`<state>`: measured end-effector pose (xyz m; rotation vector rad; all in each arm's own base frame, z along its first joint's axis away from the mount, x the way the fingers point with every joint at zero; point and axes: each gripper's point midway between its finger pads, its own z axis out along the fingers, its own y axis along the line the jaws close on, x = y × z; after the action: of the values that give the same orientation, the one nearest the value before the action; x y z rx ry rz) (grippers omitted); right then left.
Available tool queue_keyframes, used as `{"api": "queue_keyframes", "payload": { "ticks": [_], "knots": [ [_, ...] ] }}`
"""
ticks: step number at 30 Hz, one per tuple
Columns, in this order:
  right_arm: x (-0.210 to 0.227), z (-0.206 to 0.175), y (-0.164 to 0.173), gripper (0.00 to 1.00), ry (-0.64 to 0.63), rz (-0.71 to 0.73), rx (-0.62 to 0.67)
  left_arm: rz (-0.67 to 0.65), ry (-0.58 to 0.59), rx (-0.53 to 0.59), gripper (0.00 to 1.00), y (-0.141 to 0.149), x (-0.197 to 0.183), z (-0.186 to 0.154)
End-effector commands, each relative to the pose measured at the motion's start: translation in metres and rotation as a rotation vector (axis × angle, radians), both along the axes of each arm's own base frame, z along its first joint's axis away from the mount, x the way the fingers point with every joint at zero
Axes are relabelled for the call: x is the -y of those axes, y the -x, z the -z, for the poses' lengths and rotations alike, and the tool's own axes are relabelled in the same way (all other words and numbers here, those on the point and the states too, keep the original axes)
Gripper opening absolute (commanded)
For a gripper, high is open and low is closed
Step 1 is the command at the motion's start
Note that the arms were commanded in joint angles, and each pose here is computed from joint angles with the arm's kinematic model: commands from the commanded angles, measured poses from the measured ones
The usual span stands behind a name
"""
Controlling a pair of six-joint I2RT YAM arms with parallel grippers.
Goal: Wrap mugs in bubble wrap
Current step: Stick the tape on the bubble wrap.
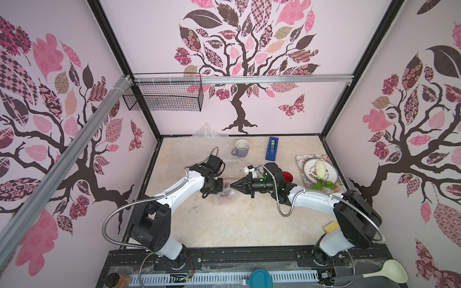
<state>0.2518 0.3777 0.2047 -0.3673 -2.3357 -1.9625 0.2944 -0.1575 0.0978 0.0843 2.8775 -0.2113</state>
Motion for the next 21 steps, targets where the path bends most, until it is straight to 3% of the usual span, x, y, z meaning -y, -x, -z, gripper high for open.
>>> {"api": "queue_keyframes", "payload": {
  "ticks": [1, 21],
  "knots": [
    [-0.015, -0.012, -0.008, 0.0, -0.041, 0.034, -0.062, -0.017, 0.037, 0.066, 0.0, -0.015, 0.009, -0.013],
    [-0.026, 0.057, -0.011, 0.0, 0.078, 0.04, -0.13, -0.011, 0.051, 0.076, 0.0, -0.013, 0.022, -0.015]
  ]
}}
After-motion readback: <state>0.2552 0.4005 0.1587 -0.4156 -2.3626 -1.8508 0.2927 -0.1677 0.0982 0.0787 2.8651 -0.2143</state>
